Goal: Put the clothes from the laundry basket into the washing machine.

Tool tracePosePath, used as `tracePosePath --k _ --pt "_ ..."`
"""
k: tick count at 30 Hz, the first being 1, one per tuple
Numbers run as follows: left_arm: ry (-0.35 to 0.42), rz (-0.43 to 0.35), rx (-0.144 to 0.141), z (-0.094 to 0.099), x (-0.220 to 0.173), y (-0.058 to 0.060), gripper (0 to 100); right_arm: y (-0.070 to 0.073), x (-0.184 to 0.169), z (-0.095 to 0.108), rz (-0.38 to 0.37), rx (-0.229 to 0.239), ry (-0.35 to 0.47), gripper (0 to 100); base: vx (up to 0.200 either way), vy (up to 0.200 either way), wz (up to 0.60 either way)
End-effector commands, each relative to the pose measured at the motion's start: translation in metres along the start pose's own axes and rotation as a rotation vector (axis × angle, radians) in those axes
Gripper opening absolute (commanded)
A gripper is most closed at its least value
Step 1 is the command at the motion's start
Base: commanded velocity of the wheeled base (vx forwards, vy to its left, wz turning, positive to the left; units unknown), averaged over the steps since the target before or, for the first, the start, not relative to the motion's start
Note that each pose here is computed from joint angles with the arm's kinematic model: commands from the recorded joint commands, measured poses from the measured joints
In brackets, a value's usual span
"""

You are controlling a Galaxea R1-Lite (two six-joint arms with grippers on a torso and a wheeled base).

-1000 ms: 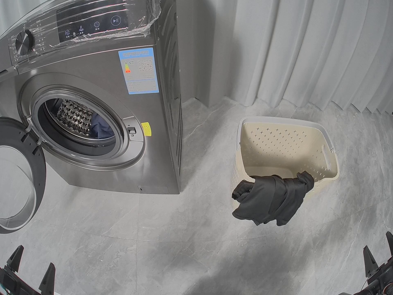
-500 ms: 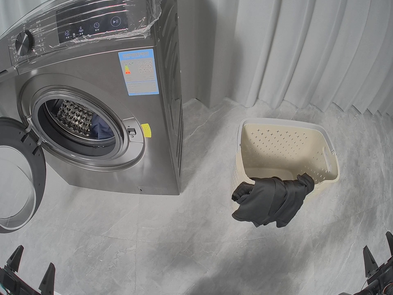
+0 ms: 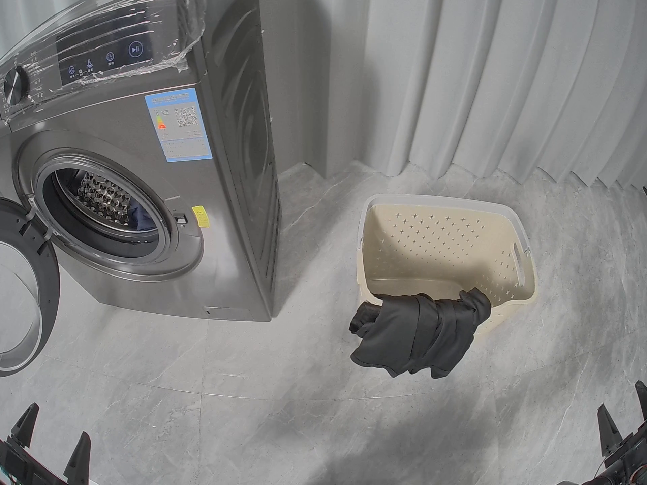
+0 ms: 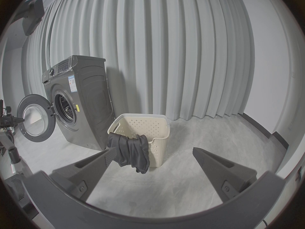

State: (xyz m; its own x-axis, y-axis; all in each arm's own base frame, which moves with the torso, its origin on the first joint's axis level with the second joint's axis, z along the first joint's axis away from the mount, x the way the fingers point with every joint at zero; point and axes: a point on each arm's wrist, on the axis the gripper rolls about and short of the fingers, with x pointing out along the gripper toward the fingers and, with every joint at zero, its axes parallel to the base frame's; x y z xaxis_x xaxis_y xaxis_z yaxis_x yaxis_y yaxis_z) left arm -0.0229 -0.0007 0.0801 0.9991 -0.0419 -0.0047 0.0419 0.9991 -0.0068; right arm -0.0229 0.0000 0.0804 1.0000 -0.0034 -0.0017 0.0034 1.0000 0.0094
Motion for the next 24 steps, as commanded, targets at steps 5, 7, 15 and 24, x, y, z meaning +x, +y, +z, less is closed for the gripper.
tracePosePath --k 5,7,15,24 --pt "0.001 0.001 -0.006 -0.0048 0.0001 0.0 100 0.0 0.0002 -0.0052 0.0 0.0 0.003 100 0.0 0.0 0.0" --pt "0.001 0.011 -0.009 -0.0048 0.0001 0.0003 100 0.0 0.0002 -0.0052 0.0 0.0 0.003 100 0.0 0.0 0.0" --pt "0.0 0.014 -0.006 -0.0044 0.0 0.0003 100 0.0 0.0002 -0.0052 0.0 0.0 0.003 100 0.0 -0.075 0.0" --pt "0.001 0.014 -0.006 -0.0048 0.0001 0.0004 100 0.0 0.0002 -0.0052 0.0 0.0 0.003 100 0.0 -0.133 0.0"
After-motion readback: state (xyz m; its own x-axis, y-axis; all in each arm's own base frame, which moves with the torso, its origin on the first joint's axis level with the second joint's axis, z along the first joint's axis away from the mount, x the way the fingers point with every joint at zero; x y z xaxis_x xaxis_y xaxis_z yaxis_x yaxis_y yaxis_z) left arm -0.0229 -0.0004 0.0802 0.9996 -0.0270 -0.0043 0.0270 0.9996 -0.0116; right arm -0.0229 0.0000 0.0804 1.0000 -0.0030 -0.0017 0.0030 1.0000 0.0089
